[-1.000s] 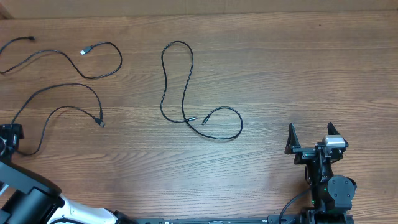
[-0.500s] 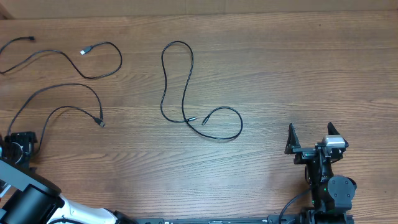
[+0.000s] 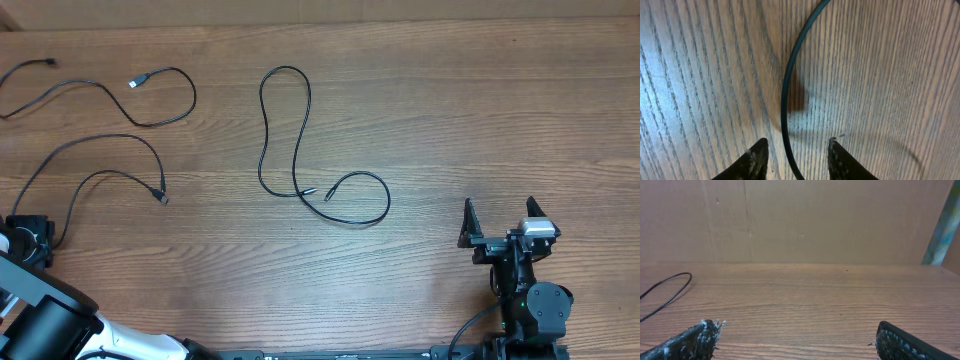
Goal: Untangle cables
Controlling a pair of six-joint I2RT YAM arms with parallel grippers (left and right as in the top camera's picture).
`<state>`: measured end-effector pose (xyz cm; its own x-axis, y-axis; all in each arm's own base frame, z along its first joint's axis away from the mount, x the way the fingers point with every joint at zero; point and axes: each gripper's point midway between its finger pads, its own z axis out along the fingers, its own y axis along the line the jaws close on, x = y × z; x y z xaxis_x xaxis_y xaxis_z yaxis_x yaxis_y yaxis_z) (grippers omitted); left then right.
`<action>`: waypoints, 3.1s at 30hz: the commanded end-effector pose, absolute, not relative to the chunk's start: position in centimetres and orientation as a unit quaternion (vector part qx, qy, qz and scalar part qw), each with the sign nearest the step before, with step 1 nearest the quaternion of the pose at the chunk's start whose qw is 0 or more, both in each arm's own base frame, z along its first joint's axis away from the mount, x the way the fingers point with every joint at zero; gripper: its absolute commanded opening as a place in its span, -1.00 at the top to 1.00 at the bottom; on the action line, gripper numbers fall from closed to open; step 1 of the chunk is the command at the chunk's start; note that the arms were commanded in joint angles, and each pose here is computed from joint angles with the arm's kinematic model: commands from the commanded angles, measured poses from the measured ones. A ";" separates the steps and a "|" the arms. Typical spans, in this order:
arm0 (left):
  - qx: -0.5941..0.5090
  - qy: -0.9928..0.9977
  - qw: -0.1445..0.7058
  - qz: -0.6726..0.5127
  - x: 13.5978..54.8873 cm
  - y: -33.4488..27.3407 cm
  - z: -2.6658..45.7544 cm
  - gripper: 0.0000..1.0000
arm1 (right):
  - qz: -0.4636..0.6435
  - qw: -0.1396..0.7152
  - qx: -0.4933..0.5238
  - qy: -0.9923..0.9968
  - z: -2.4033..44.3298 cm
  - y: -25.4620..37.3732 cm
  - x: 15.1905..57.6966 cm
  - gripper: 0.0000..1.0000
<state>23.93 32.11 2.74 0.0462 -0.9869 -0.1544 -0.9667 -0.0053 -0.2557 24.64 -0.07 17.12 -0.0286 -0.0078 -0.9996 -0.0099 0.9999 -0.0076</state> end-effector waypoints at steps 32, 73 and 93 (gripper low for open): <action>-0.647 0.730 0.211 -0.062 29.2 35.2 5.2 0.92 | 0.002 0.699 -0.005 0.715 17.0 -0.1 24.6 -1.00; -0.282 0.853 0.318 -0.301 46.5 10.5 22.6 -1.00 | 0.002 0.699 -0.005 0.715 17.0 -0.1 24.6 -1.00; 0.060 0.968 0.240 -0.049 42.1 -19.8 15.0 -0.99 | 0.002 0.699 -0.005 0.715 17.0 -0.1 24.6 -1.00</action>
